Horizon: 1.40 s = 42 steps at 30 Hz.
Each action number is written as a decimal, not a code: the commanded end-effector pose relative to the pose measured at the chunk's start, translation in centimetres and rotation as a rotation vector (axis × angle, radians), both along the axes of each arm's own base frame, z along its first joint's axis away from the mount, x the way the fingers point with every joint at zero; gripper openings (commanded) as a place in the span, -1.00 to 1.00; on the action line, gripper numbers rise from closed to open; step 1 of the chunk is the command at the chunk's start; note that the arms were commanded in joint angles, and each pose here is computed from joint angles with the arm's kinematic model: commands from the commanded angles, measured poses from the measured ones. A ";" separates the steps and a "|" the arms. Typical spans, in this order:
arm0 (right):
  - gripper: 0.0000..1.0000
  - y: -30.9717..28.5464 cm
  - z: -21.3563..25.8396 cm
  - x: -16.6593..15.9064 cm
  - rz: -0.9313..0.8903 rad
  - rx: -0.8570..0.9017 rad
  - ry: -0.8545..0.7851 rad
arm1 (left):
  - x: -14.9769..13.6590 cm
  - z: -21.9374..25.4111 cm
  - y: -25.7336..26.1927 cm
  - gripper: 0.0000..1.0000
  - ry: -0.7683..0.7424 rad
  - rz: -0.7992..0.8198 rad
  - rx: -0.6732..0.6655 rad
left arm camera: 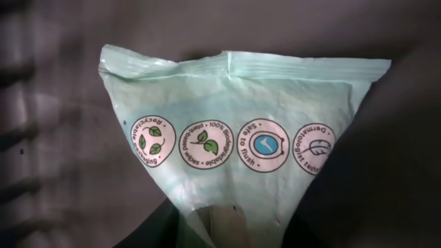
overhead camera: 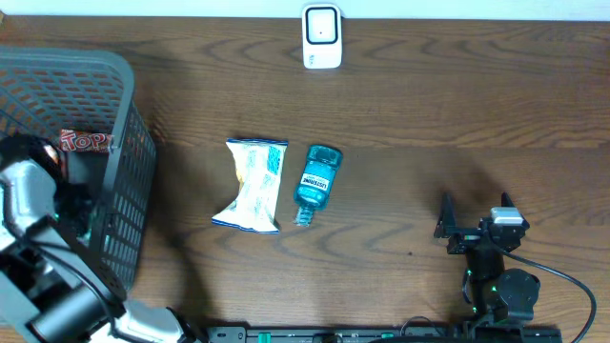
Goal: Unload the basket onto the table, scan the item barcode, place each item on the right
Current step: 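Lift the wipes pack out and carry it right of the bottle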
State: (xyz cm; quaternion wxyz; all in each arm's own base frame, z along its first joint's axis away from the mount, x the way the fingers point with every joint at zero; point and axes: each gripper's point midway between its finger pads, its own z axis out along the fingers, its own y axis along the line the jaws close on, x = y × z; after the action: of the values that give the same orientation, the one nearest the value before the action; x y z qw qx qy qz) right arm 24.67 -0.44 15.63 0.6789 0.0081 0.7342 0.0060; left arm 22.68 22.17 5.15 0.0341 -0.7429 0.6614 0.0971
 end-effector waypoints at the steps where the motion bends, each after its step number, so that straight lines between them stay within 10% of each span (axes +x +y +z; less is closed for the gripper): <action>1: 0.98 -0.2 -0.1 0.0 -0.009 0.013 0.003 | 4.0 9.7 2.1 -0.34 -0.260 -0.071 0.153; 14: 0.98 -0.2 -0.1 0.0 -0.009 0.013 0.004 | 9.2 34.3 -11.3 -0.34 -1.200 -0.540 0.194; 18: 0.99 -0.2 -0.1 0.0 -0.009 0.013 0.004 | 10.0 35.6 -19.4 -0.34 -1.250 -0.833 0.136; 32: 0.98 -0.2 -0.1 0.0 -0.009 0.013 0.004 | 12.1 18.7 -47.5 -0.33 -0.771 -1.713 -0.022; 42: 0.99 -0.2 -0.1 0.0 -0.009 0.013 0.004 | 10.4 2.8 -53.0 -0.33 -0.369 -1.926 -0.127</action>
State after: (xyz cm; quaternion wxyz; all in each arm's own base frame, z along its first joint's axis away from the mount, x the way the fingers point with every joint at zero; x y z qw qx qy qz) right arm 24.67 -0.47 15.62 0.6787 0.0085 0.7343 0.0056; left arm 33.00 -31.07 10.45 0.1739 0.0935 0.9676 -0.1575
